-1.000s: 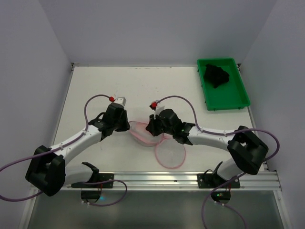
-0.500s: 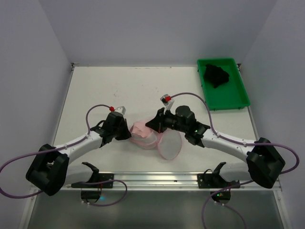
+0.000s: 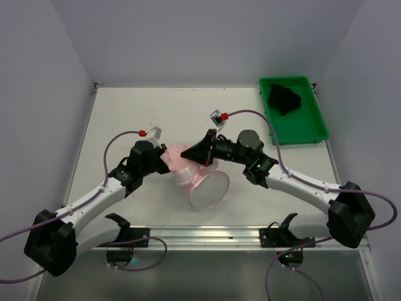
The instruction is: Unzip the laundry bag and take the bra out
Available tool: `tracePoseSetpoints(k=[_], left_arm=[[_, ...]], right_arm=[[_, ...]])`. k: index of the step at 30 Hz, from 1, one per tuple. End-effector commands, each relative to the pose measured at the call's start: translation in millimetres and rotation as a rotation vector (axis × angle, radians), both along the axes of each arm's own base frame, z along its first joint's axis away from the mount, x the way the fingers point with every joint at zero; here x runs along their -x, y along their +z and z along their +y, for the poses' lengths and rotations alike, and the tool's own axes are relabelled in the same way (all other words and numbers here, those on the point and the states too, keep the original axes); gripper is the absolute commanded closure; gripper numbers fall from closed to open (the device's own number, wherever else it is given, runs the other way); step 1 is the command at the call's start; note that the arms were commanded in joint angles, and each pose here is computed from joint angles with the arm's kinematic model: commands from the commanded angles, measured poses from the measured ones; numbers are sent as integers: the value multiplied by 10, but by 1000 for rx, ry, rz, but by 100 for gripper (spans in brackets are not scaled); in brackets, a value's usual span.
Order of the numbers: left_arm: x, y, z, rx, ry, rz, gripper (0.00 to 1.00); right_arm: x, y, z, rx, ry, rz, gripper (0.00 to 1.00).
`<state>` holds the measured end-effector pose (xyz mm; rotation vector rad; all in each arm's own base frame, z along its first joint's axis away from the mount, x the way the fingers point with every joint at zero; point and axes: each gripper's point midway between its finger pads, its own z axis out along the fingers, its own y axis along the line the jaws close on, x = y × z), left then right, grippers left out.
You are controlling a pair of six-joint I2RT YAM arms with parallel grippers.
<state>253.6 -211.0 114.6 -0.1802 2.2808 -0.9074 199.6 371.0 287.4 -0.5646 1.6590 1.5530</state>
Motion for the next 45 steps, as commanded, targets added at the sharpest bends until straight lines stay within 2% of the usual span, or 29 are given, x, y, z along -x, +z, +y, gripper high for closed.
tracePoseSetpoints(k=[1, 5, 10, 15, 19, 21, 22, 24, 25, 29, 36, 43, 45], left_arm=[[-93, 596, -68, 112, 4, -132, 100], [-41, 846, -22, 104, -13, -191, 100], [43, 910, -234, 200, -127, -211, 100], [8, 464, -235, 168, -114, -156, 100], [44, 214, -257, 175, -122, -114, 100], [41, 168, -270, 176, -126, -106, 100], [40, 152, -270, 172, -128, -104, 100], [20, 149, -253, 163, -115, -107, 100], [20, 136, -240, 153, -112, -105, 100], [16, 99, -219, 140, -102, -98, 100], [48, 131, -258, 173, -117, -92, 100], [52, 323, -285, 202, -135, -135, 100], [61, 338, -291, 205, -141, -136, 100]], right_arm=[[-226, 276, 6, -32, -84, -74, 100], [-295, -357, -43, 173, -119, 7, 100], [-311, -804, -127, 276, -150, 72, 100], [-424, -1322, -207, 466, -208, 144, 100], [-377, -1422, -151, 460, -180, 183, 100], [-377, -1396, -98, 437, -172, 184, 91], [-361, -1389, -76, 429, -166, 192, 76], [-354, -1351, -54, 412, -161, 192, 59], [-356, -1304, -49, 392, -166, 191, 40], [-318, -1289, -98, 370, -173, 180, 15], [-305, -1159, -51, 307, -195, 214, 2], [-420, -1176, 27, 303, -262, 265, 1], [-451, -1229, 13, 316, -286, 273, 6]])
